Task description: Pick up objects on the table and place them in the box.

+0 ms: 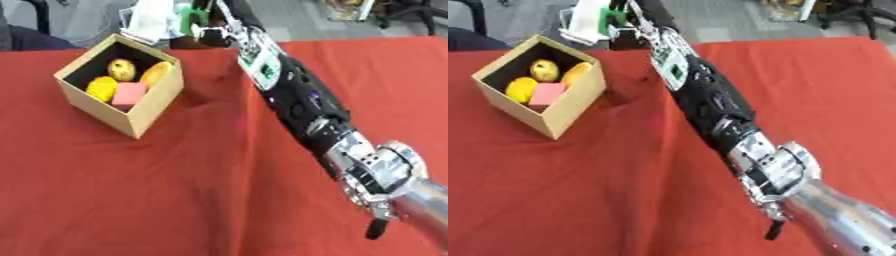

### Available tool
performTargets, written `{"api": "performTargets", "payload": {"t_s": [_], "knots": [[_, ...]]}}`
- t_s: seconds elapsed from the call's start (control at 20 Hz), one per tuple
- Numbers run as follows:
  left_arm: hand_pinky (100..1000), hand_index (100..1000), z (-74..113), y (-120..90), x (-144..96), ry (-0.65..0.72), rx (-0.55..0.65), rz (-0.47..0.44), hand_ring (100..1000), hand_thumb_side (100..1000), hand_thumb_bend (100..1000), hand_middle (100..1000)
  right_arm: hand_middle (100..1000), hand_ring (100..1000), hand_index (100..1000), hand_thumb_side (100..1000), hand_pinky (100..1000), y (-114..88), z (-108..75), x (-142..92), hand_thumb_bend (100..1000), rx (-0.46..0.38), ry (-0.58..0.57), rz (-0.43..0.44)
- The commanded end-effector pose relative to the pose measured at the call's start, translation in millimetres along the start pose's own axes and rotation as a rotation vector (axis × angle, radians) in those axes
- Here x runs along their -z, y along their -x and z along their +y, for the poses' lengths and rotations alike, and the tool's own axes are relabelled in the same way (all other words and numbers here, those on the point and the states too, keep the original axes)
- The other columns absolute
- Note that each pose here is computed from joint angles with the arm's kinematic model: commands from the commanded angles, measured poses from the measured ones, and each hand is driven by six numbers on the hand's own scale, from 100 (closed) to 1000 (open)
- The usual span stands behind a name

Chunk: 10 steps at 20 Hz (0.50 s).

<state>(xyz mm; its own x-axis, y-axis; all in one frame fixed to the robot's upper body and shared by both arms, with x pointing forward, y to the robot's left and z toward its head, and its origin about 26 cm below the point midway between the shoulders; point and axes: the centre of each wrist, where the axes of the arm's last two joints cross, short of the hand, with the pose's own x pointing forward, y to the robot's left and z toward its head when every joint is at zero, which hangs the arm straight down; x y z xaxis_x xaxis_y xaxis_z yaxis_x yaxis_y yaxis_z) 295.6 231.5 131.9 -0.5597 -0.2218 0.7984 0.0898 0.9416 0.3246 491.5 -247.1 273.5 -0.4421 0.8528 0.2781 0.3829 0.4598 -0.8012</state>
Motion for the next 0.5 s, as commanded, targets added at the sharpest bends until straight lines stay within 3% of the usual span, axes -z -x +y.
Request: {"api": "performTargets", "payload": {"t_s": [0.05, 0.25, 0.3, 0.35, 0.5], "knots": [[685, 816, 3.8, -4.8, 3.0, -0.003, 0.01, -0.024, 546, 242, 408, 548, 405, 564, 536, 100, 582, -37.9, -7.6, 12.7, 100, 0.01, -0.029, -0.156], [686, 816, 2.5, -5.3, 3.5, 0.005, 0.005, -0.028, 546, 242, 409, 547, 440, 584, 575, 100, 607, -62.4, 11.4, 13.3, 117, -0.014, -0.141, -0.26], [686, 816, 2.3, -5.3, 3.5, 0.007, 0.004, -0.029, 546, 245, 404, 547, 475, 602, 620, 100, 620, -64.5, 17.3, 12.6, 269, -0.015, -0.168, -0.267], [686, 816, 2.1, -5.3, 3.7, 0.008, 0.003, -0.03, 546, 242, 410, 546, 497, 612, 651, 134, 627, -66.3, 23.4, 11.7, 159, -0.021, -0.199, -0.277], [686, 816, 2.3, -5.2, 3.9, 0.007, 0.003, -0.031, 546, 242, 411, 546, 648, 692, 810, 281, 674, -66.8, 35.8, 8.6, 279, -0.064, -0.267, -0.295]]}}
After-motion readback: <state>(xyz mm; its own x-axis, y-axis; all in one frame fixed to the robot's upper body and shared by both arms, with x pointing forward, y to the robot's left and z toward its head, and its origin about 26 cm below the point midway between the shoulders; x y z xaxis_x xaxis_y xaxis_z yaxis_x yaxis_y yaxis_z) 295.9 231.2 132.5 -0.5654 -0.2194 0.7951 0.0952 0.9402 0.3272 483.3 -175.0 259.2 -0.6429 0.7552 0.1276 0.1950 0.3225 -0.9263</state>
